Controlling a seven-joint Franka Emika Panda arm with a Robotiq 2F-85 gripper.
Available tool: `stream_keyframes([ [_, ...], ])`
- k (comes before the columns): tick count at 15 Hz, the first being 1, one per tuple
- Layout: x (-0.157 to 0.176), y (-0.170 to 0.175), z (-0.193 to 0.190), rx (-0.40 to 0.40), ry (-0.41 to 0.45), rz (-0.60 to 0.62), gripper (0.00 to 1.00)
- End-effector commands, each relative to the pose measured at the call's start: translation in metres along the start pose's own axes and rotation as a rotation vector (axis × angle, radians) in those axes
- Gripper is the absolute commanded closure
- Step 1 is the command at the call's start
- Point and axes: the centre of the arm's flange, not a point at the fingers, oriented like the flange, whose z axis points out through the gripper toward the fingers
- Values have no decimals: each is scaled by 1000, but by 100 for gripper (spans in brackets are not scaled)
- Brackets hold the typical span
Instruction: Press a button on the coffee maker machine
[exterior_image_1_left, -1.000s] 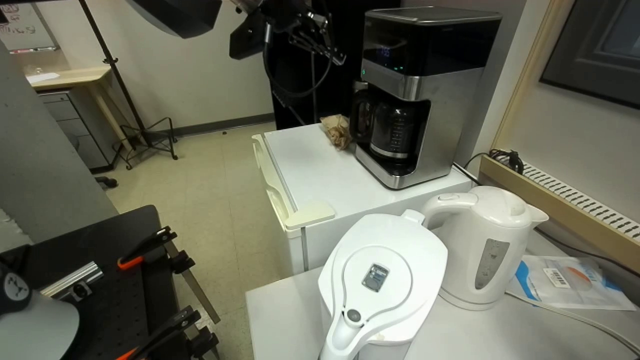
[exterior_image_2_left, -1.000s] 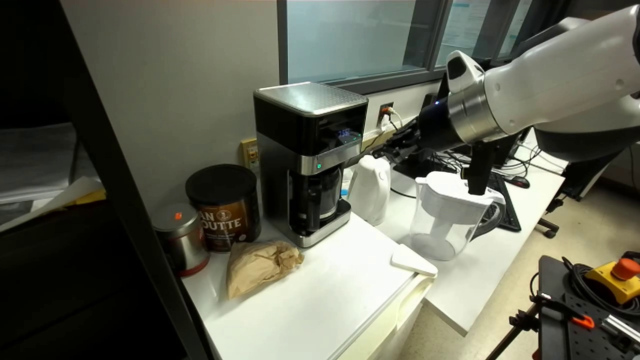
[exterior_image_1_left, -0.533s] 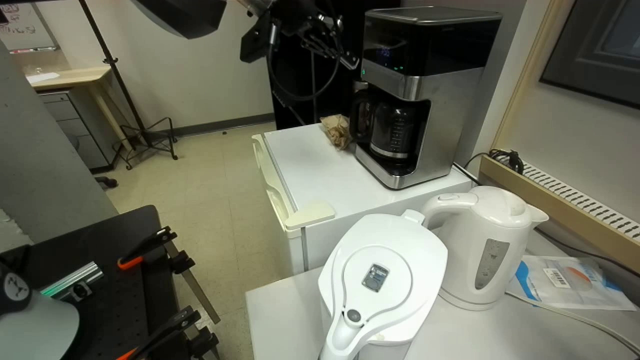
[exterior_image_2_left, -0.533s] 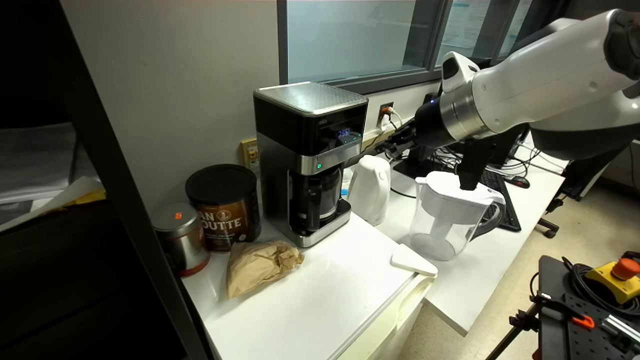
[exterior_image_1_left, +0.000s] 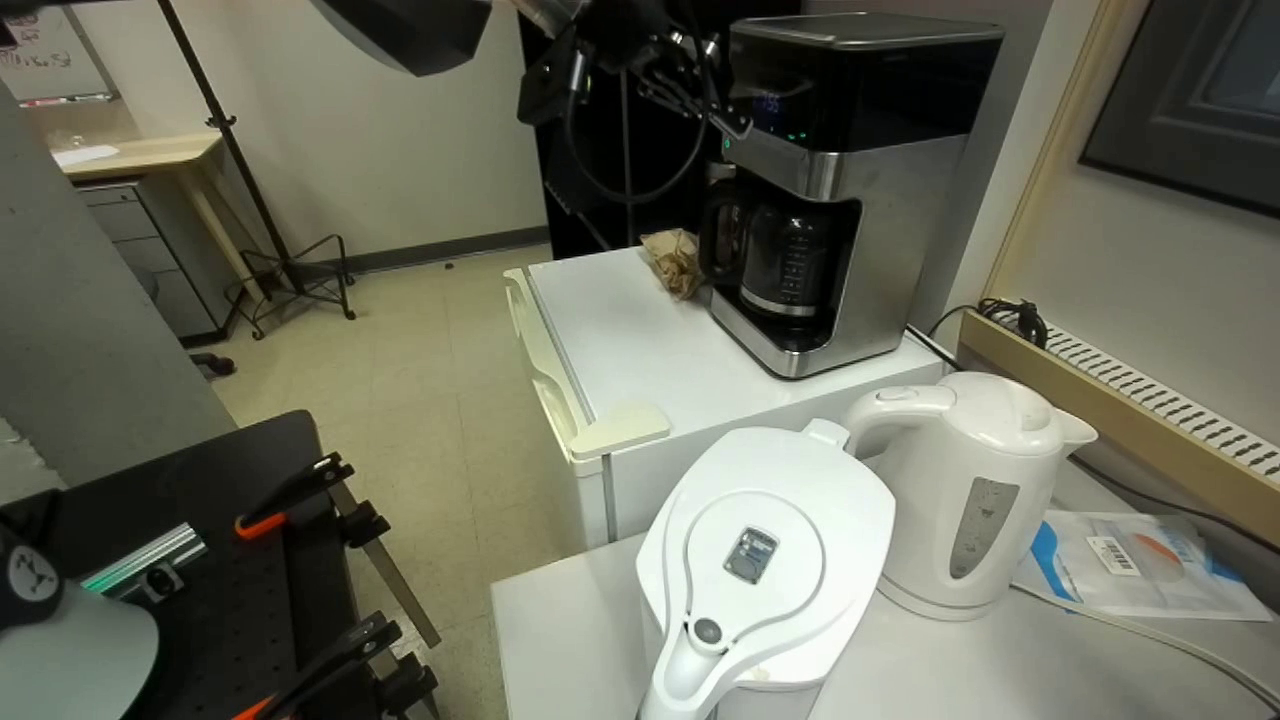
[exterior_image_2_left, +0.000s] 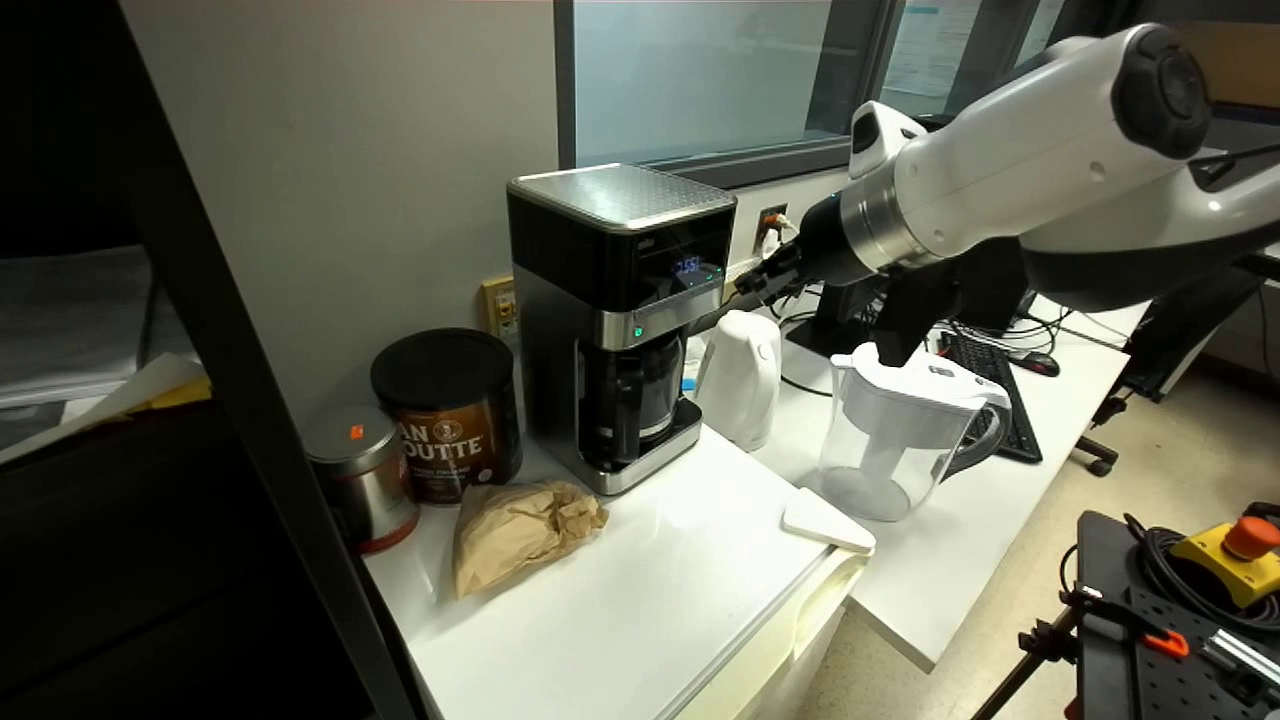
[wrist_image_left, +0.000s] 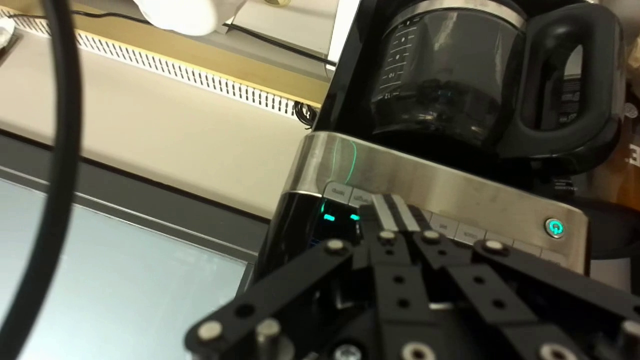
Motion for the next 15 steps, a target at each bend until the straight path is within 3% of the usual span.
stream_keyframes([
  [1, 10, -9, 18, -18, 4, 27, 100],
  [15, 24, -4, 50, -50, -8, 61, 100],
])
